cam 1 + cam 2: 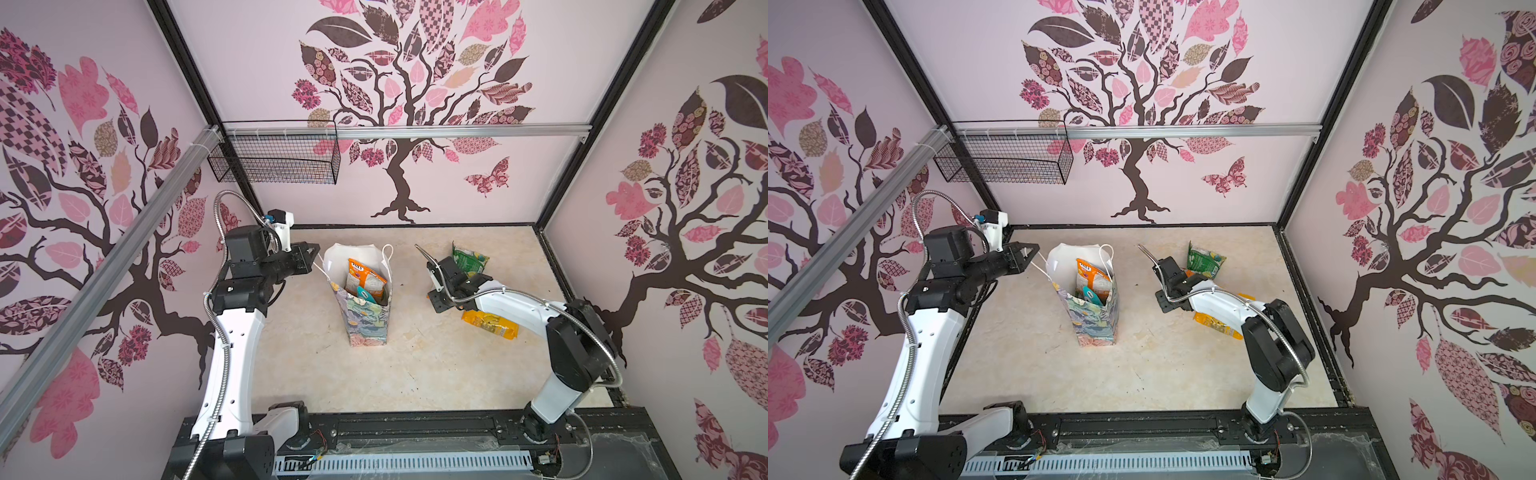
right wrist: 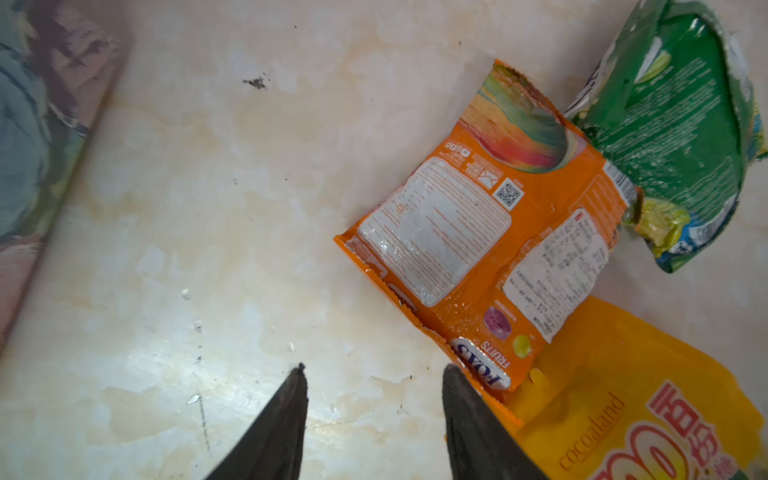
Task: Place the snacks into the paper bag
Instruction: 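Lower the right gripper and close on the orange packet's edge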
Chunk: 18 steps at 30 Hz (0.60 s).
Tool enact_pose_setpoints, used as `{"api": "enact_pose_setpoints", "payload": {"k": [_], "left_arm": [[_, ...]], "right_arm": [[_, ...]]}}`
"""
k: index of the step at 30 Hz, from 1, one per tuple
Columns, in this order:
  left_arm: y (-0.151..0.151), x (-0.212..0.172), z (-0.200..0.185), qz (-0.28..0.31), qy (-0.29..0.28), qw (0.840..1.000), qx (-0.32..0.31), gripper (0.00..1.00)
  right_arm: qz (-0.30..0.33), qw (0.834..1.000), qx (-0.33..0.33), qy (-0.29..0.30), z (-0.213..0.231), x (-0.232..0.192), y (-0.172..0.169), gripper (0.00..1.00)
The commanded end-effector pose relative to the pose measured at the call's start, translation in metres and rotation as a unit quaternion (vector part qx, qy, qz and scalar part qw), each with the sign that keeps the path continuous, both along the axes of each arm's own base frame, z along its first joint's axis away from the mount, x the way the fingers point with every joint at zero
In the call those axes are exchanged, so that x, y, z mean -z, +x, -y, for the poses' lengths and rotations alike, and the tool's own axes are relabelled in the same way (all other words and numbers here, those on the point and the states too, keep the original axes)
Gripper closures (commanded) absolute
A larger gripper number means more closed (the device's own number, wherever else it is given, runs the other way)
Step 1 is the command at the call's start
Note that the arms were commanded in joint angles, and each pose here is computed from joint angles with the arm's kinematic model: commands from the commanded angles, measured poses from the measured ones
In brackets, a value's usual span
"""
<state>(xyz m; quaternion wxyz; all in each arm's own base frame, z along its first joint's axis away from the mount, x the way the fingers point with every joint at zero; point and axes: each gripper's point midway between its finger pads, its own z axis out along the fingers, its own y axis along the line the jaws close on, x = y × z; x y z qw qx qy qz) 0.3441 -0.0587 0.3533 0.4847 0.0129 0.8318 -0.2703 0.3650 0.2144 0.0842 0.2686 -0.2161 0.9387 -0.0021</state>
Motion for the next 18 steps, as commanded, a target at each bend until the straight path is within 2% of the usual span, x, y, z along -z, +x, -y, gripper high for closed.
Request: {"api": "enact_pose_setpoints", "payload": {"k": [1,8,18], "left_arm": [[-0.001,-0.011,-0.001,0.030,-0.001,1.000,0.003,1.00],[-0.001,-0.012,-0.001,0.033,-0.002,0.999,0.003,1.00],[-0.001,-0.013,-0.003,0.034,-0.004,0.999,0.003,1.00]], "right_arm": [[0.006,0.999,-0.009,-0.037,-0.005,0.005,0.012,0.48],[0.013,0.998,-0.024,-0.056,-0.015,0.018,0.020,0.48],[0.016,0.995,-0.029,-0.092,-0.016,0.034,0.034,0.58]]}}
